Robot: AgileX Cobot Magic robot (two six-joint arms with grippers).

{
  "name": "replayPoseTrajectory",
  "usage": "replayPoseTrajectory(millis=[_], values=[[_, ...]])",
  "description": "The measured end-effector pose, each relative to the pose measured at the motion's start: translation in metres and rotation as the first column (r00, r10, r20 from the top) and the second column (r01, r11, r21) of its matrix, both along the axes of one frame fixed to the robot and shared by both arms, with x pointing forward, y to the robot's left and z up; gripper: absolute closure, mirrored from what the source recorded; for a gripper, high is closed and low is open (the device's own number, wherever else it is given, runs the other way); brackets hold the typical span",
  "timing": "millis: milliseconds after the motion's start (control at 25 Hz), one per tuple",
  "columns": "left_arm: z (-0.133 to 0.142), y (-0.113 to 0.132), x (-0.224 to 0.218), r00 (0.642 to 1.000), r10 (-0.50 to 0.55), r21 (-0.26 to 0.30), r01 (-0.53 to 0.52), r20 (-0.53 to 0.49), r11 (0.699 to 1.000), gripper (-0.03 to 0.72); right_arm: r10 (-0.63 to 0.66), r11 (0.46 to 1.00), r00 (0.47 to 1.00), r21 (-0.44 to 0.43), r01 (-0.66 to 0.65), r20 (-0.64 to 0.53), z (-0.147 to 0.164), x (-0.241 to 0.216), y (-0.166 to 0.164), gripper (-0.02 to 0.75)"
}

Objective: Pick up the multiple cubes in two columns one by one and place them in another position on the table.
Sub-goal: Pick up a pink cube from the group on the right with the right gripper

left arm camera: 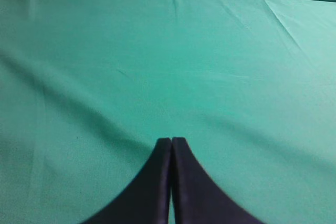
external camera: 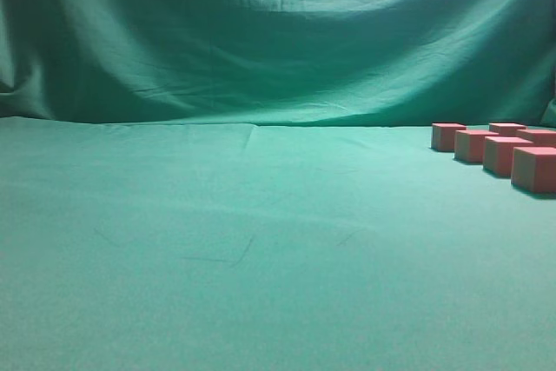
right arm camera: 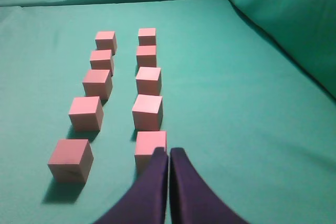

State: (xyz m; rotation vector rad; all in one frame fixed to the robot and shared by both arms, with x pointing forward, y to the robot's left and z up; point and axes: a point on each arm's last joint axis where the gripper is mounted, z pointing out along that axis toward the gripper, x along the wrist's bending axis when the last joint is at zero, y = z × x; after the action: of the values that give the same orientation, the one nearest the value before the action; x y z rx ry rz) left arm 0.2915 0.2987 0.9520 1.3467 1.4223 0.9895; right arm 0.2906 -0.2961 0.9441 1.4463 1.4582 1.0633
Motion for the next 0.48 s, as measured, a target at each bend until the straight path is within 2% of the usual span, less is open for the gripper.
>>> replayPoseTrajectory(millis=[480], values=[[0.0, 0.0, 0.0, 1.0, 0.0, 0.0, 0.0, 0.0, 1.0, 0.688, 0.0, 1.0, 1.0, 0.0, 0.0, 0.0, 0.0, 0.0, 0.0, 0.738]])
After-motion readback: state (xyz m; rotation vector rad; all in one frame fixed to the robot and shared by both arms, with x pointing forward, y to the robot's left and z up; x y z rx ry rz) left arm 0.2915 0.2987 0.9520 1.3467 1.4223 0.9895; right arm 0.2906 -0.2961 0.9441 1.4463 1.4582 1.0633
